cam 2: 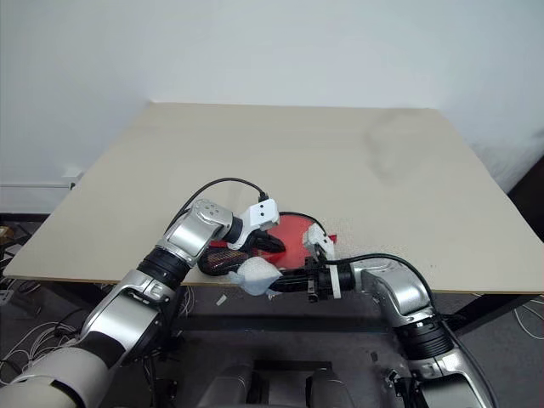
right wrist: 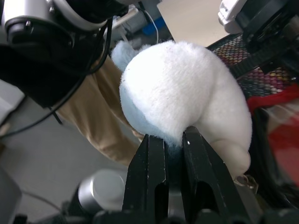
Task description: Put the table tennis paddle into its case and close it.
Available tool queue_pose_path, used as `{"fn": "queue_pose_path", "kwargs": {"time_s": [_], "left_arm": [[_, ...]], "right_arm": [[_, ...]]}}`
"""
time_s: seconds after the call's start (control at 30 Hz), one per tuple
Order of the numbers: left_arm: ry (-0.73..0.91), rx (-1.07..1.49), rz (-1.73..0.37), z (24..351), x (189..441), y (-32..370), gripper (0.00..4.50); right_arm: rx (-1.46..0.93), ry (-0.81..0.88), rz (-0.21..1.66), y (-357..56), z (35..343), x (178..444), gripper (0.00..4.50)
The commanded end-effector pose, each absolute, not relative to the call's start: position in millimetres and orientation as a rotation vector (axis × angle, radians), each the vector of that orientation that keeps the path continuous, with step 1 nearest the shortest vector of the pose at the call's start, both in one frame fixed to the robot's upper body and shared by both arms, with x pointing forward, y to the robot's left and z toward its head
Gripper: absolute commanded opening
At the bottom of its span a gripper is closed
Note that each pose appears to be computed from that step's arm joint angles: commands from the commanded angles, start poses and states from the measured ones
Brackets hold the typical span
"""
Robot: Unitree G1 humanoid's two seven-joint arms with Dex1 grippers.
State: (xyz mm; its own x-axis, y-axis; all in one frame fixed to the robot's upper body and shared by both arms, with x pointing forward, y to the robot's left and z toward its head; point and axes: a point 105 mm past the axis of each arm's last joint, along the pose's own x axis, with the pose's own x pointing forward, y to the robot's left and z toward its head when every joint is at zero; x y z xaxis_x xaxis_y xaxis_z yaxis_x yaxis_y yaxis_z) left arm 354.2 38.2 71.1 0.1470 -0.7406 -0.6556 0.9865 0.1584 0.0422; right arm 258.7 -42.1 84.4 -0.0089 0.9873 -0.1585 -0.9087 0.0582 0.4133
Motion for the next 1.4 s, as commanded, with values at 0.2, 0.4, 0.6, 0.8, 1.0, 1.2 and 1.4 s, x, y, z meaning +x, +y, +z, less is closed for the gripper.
{"fn": "queue_pose_path", "kwargs": {"time_s": [0.2,0.4,0.6,0.8,1.0,1.2,1.4], "left_arm": [[0.672,0.562,-1.317,45.6,347.1,43.5,0.02],[0.671,0.563,-1.310,46.2,348.6,45.6,0.02],[0.665,0.568,-1.308,47.1,350.2,45.2,0.00],[0.660,0.568,-1.311,47.7,351.2,43.0,0.00],[0.657,0.565,-1.308,48.0,352.2,42.4,0.00],[0.656,0.562,-1.307,47.8,352.2,42.5,0.00],[0.654,0.561,-1.306,48.1,352.5,42.3,0.00]], "right_arm": [[0.295,0.398,1.565,5.7,91.5,268.9,0.05],[0.292,0.379,1.535,9.1,90.7,275.4,0.05],[0.253,0.382,1.470,-1.2,87.8,286.6,0.56],[0.223,0.386,1.499,-11.6,91.9,282.4,1.93],[0.116,0.376,1.454,-27.1,91.9,286.4,3.41],[-0.116,0.379,1.386,-55.9,84.7,290.3,3.41],[-0.267,0.362,1.372,-87.2,95.1,289.0,3.41]]}}
